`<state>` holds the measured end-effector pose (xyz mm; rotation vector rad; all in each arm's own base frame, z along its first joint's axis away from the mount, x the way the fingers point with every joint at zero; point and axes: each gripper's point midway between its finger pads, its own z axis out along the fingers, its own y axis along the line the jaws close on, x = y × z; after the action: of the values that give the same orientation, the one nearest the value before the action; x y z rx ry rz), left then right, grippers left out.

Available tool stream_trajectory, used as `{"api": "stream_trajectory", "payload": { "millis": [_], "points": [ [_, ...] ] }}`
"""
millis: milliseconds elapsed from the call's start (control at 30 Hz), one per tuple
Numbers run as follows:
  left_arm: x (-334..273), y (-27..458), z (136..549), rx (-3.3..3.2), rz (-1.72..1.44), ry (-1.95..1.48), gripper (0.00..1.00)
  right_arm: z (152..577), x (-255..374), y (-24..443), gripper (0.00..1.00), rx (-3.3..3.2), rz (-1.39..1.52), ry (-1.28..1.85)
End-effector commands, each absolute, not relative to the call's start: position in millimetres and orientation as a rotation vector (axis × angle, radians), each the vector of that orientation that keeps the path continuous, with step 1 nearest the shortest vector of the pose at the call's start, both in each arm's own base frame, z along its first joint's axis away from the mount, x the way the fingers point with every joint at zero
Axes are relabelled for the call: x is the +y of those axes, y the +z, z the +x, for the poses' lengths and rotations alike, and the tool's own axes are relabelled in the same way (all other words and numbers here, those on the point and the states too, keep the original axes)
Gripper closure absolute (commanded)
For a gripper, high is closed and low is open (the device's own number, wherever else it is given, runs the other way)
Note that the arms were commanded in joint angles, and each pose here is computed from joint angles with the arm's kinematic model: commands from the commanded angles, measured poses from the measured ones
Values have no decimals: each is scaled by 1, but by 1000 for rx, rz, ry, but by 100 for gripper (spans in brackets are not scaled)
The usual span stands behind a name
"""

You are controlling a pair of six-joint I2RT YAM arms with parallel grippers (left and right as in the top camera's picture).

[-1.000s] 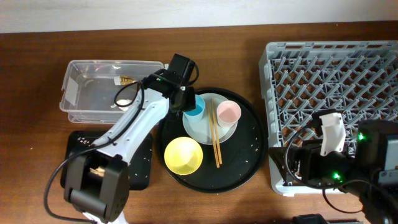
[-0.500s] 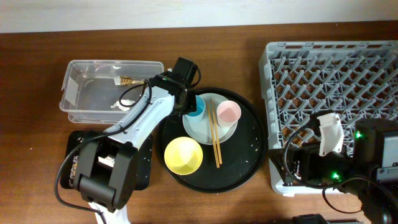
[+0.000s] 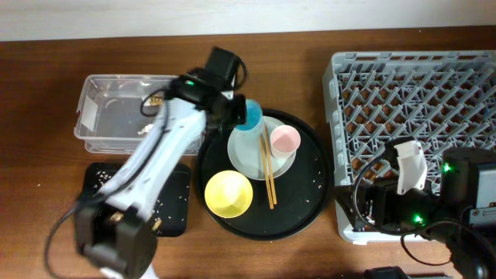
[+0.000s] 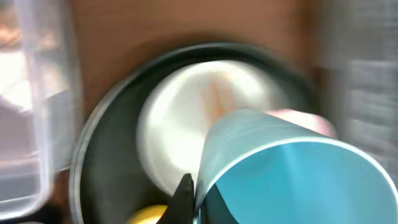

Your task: Sort waste into correct bins and load items into the dishwasher rack

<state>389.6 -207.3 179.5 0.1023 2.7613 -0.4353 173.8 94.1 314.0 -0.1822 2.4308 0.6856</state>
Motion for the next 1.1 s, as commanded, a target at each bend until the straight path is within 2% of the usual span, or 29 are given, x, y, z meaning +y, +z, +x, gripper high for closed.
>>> {"api": "stream_trajectory", "payload": {
  "millis": [0,100,233,367,533,767,800,900,1067],
  "points": [
    [-251,296,343,2452,518,-1115,100,169,114,329,2,2347,-337,812],
    [-255,348,310,2203,722,-1510,100,174,124,336,2,2291,-428,864],
    [-254,375,292,2048,809,-1738,100,173,147,351,2,2147,-661,1017],
    [-263,381,280,2015,859,-1801,100,196,153,350,2,2128,-680,1070],
    [-278,376,269,2033,911,-1787,100,180,180,387,2,1816,-890,1424],
    [-295,372,252,2049,979,-1790,100,185,181,389,1,1794,-900,1431],
    [-297,370,252,2058,985,-1777,100,186,181,389,2,1789,-904,1426],
    [-301,366,250,2074,994,-1750,100,194,180,390,21,1774,-914,1371],
    [-301,366,250,2075,996,-1752,100,217,173,380,23,1890,-804,1253]
  ]
}}
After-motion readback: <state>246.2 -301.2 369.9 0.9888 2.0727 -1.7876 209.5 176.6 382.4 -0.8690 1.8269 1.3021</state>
